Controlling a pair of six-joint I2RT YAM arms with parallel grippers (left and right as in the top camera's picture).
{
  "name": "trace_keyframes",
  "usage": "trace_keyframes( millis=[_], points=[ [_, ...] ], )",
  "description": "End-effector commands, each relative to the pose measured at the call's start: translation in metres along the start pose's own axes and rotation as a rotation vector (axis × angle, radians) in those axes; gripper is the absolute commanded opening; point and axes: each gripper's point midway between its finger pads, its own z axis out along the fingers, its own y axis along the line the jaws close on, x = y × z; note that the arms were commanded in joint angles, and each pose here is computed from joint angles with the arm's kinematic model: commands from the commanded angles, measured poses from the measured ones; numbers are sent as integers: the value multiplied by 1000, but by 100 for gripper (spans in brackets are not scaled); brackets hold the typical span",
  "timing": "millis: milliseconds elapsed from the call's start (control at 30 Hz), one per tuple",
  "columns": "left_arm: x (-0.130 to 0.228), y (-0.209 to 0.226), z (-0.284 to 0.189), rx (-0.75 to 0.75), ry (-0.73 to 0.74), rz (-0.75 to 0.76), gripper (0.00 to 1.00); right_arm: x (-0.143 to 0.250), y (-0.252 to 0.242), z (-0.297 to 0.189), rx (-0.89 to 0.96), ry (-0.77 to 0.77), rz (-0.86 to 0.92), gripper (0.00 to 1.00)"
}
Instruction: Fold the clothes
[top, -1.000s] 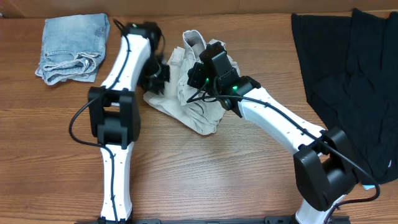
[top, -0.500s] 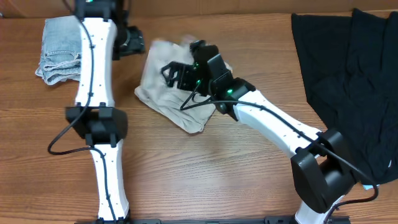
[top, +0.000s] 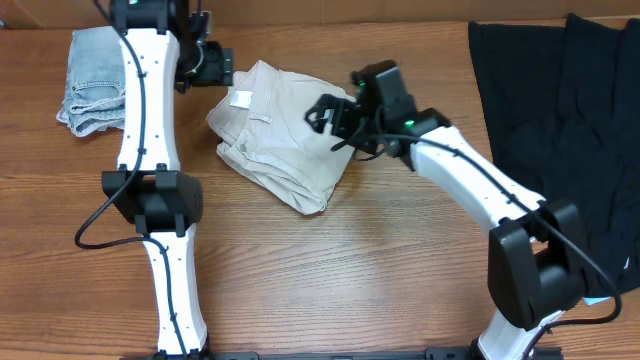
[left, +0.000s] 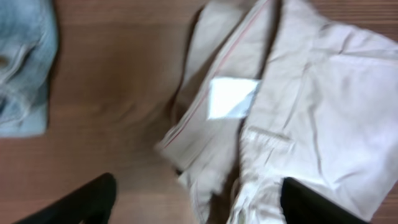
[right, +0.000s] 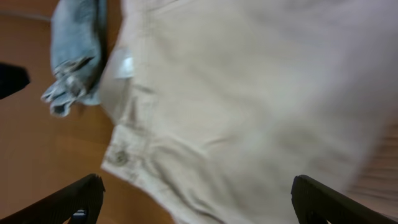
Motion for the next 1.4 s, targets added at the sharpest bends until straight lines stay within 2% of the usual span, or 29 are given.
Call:
trace_keyframes(
  millis=[0,67,367,533,767,867,900,1100,1167,1200,1233,1300,1367],
  points=[
    [5,-17,23,34,38,192,96,-15,-19,-13,25,-3,52,100],
    [9,-16,37,35,63,238,100,-17,-31,-18,35,18,49,100],
    [25,-10,88,47,132,302,100,-16,-61,-31,84,67,17,100],
    [25,-9,113,51,121,314,100,-10,-81,-35,164,87,33,100],
    [22,-25,130,151,77,312,100,-3,-92,-39,212,111,57,100],
    [37,-29,141,184,121,305,100,3,-97,-41,233,135,70,100],
    [52,-29,146,189,173,299,100,7,-102,-43,258,145,78,100],
    [90,-42,145,234,313,313,99,12,-107,-45,289,160,88,100],
    [103,-53,146,257,355,319,81,12,-107,-45,288,160,87,100],
    [106,-59,145,273,365,322,59,11,-107,-45,287,159,87,100],
    [109,-67,144,299,373,319,42,11,-107,-45,286,156,85,100],
    [114,-85,143,350,385,315,31,9,-106,-44,281,151,85,100],
    [118,-98,142,369,394,312,28,8,-104,-44,280,141,109,100]
  ],
)
